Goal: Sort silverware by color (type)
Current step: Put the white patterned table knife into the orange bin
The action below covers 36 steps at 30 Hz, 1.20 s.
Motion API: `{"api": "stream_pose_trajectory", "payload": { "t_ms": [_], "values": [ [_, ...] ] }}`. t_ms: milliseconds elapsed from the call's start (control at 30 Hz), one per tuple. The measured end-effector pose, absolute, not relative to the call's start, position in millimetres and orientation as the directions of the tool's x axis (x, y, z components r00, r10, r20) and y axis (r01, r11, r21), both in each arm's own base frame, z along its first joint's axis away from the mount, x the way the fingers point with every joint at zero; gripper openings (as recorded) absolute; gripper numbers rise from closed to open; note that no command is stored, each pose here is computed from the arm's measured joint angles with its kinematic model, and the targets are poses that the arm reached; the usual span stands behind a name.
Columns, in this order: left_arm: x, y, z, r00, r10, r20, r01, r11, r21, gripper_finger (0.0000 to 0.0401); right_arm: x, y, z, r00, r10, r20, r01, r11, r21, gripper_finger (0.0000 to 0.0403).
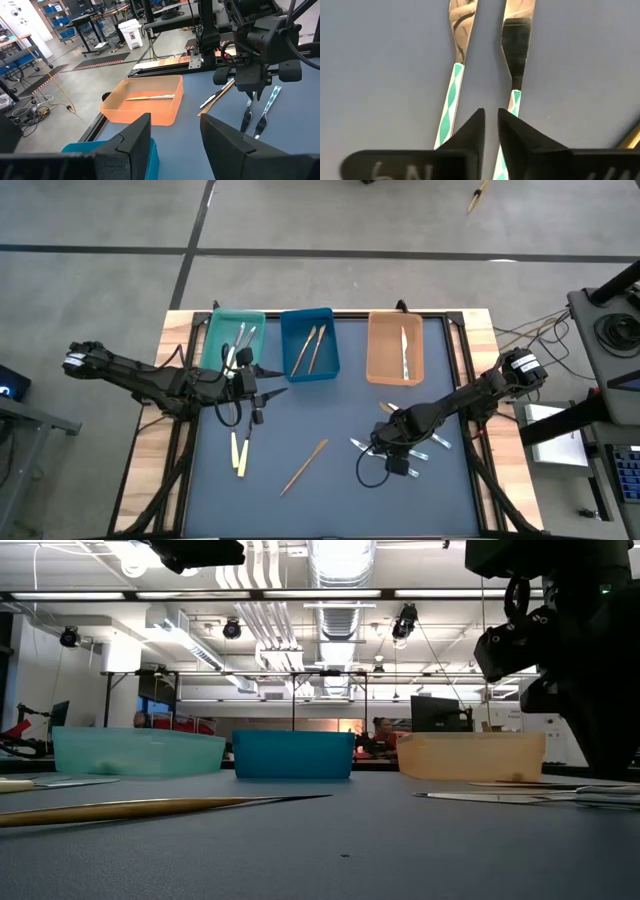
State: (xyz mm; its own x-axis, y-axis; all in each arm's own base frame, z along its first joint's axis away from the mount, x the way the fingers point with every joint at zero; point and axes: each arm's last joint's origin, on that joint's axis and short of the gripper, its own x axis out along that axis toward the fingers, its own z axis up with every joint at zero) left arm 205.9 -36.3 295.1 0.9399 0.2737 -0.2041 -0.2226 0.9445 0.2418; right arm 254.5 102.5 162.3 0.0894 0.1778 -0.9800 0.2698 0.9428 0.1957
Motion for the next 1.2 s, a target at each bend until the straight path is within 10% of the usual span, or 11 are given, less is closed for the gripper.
{"api": "stream_pose_trajectory", "payload": {
  "t_ms": [433, 1200],
  "values": [
    [205.9, -36.2, 295.0, 0.940, 0.274, -0.205, -0.221, 0.943, 0.248, 0.0153, 251.8, 98.6, 161.5, 0.084, 0.080, -0.993, 0.315, 0.943, 0.103, 0.0194],
    [205.7, -36.1, 294.3, 0.938, 0.275, -0.212, -0.220, 0.943, 0.251, 0.0153, 259.8, 101.1, 135.6, 0.022, 0.042, -0.999, 0.362, 0.931, 0.047, 0.0121]
  ]
}}
